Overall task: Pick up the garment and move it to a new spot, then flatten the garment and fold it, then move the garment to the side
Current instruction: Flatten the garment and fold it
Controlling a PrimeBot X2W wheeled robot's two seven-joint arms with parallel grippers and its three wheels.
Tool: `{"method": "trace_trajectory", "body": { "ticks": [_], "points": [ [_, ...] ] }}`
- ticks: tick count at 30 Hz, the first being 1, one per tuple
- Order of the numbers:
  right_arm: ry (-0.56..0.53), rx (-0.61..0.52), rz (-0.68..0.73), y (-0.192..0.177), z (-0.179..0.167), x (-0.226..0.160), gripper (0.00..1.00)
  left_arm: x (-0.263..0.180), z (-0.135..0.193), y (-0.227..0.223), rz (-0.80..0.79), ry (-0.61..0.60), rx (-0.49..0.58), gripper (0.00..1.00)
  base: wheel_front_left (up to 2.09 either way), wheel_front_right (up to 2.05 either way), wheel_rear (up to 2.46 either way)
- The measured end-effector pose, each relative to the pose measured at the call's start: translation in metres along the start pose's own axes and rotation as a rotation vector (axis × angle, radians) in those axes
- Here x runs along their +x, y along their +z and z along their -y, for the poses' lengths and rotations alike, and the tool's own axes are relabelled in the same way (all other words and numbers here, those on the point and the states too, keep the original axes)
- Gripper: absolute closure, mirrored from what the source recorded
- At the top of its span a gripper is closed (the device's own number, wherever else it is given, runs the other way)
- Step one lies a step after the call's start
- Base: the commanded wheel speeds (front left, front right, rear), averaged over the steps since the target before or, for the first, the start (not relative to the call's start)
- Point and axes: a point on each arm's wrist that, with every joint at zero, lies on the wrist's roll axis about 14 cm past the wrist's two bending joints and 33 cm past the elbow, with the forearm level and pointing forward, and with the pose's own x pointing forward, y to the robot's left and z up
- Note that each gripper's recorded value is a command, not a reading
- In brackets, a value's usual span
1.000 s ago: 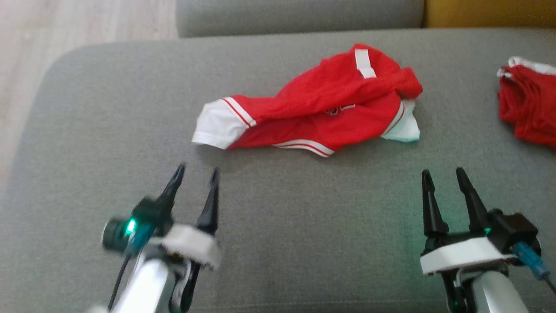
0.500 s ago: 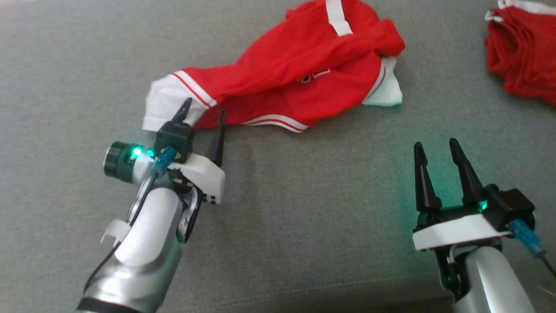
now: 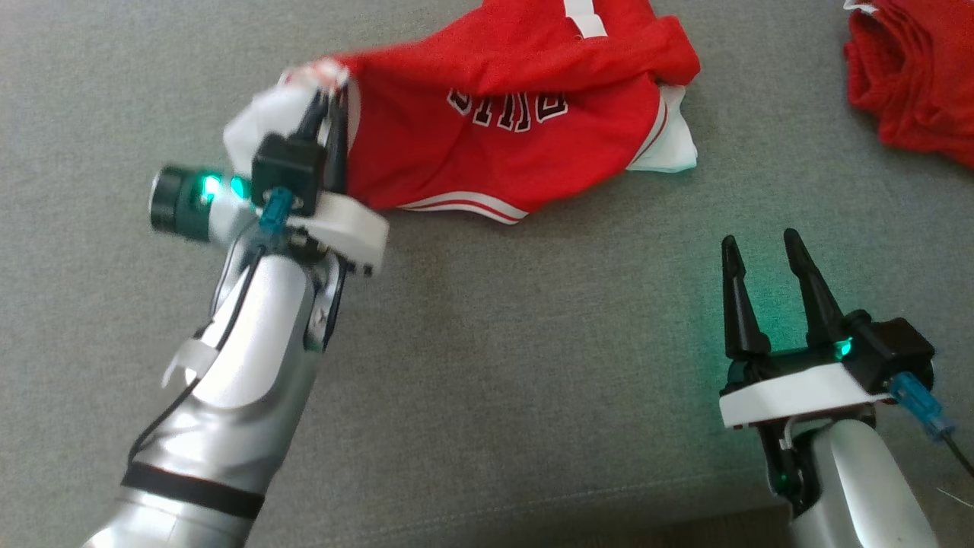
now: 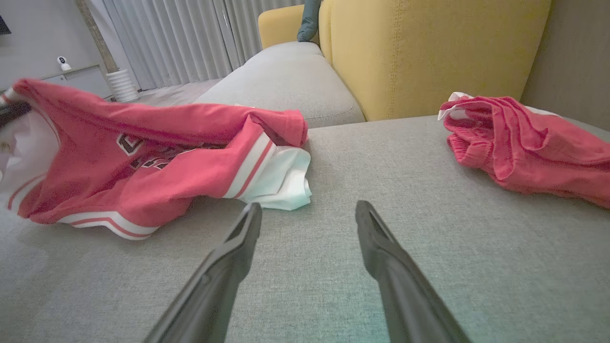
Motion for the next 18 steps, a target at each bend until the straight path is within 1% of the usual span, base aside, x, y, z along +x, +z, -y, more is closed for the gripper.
{"method": "trace_trajectory", "body": {
  "ticks": [3,6,8,12,13,16,17,18],
  "points": [
    [0.007,0.008,0.002,0.001,-0.003,0.000,0.00,0.004,0.000,0.029,0.089,0.002,-0.014,1.00,0.00,0.00,0.00],
    [0.015,0.008,0.000,0.000,-0.005,0.000,0.00,0.006,-0.003,0.027,0.087,0.004,-0.007,1.00,0.00,0.00,0.00],
    [0.018,0.006,-0.004,-0.001,-0.006,-0.001,0.00,0.011,-0.012,0.020,0.066,0.010,0.011,1.00,0.00,0.00,0.00],
    [0.003,0.010,-0.011,-0.003,-0.001,-0.003,0.00,0.044,-0.054,0.025,0.052,0.068,0.086,1.00,0.00,0.00,0.00],
    [0.003,0.010,-0.011,-0.003,-0.001,-0.003,0.00,0.044,-0.054,0.025,0.052,0.068,0.086,1.00,0.00,0.00,0.00],
    [-0.023,0.012,-0.006,-0.001,0.008,-0.002,0.00,0.071,-0.090,0.038,0.054,0.140,0.112,1.00,0.00,0.00,0.00],
    [-0.032,0.013,-0.007,-0.002,0.011,-0.003,0.00,0.076,-0.099,0.036,0.038,0.159,0.122,0.95,0.00,0.00,0.00],
    [-0.042,0.015,-0.009,-0.002,0.014,-0.004,0.00,0.079,-0.105,0.029,0.010,0.168,0.126,0.54,0.00,0.00,0.00]
  ]
}}
